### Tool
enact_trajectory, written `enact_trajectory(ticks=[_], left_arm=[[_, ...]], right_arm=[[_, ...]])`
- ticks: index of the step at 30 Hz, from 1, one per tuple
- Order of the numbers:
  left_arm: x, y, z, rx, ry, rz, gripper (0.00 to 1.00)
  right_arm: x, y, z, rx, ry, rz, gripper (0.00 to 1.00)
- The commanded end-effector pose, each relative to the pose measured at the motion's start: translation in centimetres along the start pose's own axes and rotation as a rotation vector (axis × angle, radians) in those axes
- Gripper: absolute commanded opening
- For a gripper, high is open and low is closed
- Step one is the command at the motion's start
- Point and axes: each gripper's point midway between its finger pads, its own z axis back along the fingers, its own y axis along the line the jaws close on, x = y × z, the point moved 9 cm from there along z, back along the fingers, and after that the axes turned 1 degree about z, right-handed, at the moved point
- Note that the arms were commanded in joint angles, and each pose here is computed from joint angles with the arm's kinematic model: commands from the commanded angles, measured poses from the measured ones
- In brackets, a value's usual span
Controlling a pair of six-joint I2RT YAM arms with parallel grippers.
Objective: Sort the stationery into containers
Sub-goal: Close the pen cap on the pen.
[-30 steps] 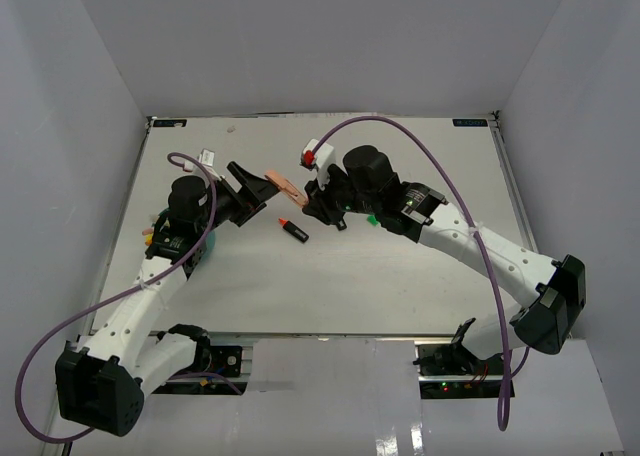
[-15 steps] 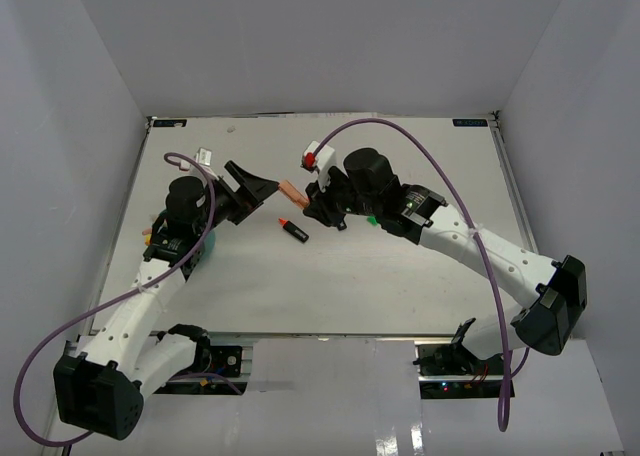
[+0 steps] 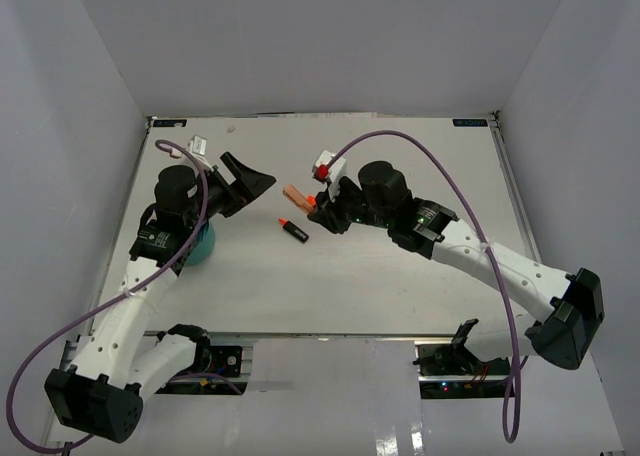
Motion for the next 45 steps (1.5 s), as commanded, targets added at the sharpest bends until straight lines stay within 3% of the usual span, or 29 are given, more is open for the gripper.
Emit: enact_trajectory(ticks=[1, 6, 13, 20, 28, 45], left_arm=[[0.8, -1.1, 2.1, 0.043, -0.022, -0.107, 0.98], [0.8, -1.5, 3.3, 0.075, 0.046, -0.165, 0.98], [0.5, -4.0, 3.2, -0.107, 0.258, -0.154, 0.96], [0.9, -5.5, 2.0, -0.186, 0.361, -0.102, 0.81], [0.4, -5.7, 0.5, -0.17, 0.399, -0.092, 0.66], [0.6, -5.8, -0.6, -0.17, 0.37, -0.153, 0.53]], right_arm=[[1.6, 0.2, 1.2, -0.009, -0.165, 0.091, 0.15], [1.1, 0.2, 2.0, -0.021, -0.23, 0.151, 0.1], [0.5, 0.3, 2.0, 0.001, -0.231, 0.217, 0.09], [-0.2, 0.0, 1.4, -0.007, -0.22, 0.263, 0.09], [-0.1, -0.3, 0.9, -0.015, -0.221, 0.299, 0.09], [0.0, -0.3, 0.2, 0.009, -0.214, 0.313, 0.09]])
